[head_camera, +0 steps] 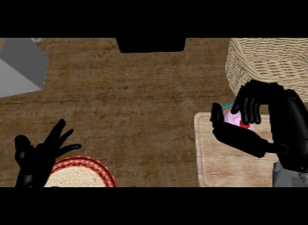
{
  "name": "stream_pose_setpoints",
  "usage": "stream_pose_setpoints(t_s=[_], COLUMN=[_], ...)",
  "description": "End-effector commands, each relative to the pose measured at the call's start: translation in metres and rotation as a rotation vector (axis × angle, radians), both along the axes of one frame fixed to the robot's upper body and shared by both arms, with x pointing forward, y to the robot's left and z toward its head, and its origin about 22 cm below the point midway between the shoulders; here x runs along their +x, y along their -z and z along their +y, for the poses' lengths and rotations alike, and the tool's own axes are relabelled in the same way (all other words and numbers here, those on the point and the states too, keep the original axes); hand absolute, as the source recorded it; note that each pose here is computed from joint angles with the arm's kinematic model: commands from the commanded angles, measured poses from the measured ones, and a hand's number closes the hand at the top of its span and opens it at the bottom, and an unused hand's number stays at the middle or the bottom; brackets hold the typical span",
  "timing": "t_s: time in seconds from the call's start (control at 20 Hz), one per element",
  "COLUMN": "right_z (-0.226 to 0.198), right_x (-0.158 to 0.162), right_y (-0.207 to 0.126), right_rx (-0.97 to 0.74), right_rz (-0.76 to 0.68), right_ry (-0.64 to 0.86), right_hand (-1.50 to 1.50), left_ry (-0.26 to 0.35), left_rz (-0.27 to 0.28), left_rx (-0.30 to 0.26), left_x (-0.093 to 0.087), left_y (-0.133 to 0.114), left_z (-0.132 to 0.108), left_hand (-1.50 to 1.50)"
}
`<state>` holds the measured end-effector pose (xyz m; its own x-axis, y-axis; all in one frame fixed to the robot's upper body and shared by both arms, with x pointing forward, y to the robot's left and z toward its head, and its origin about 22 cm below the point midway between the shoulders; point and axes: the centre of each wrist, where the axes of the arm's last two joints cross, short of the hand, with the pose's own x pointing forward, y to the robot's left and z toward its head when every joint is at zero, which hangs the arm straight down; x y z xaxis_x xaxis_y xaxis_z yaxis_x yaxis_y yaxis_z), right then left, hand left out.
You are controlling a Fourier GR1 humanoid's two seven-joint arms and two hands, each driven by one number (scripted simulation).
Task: Pick the cupcake from the cutting board and place it in the basket
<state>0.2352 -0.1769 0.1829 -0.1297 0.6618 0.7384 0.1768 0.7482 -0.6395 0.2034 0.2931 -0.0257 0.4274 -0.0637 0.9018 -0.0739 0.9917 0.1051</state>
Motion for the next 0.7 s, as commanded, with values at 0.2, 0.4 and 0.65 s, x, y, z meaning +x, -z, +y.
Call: stream_pose_setpoints(t_s=[0.2,0.4,0.65], right_z=[-0.040,-0.059,-0.094], right_x=[-0.005,0.015,0.042], right_y=[-0.090,-0.130,-0.155], right_rx=[0.065,0.087,0.080], right_rz=[-0.078,-0.084,-0.048], right_ry=[0.214,0.271,0.318], right_hand=[1.50,1.50,1.50], left_ry=[0.011,0.024,0.012], left_rz=[0.116,0.128,0.112], left_rx=[0.029,0.026,0.044], left_x=[-0.010,-0.003,-0.004], left_y=[0.022,0.019,0.024], left_z=[-0.003,-0.004,-0.004], left_hand=[0.00,0.00,0.00])
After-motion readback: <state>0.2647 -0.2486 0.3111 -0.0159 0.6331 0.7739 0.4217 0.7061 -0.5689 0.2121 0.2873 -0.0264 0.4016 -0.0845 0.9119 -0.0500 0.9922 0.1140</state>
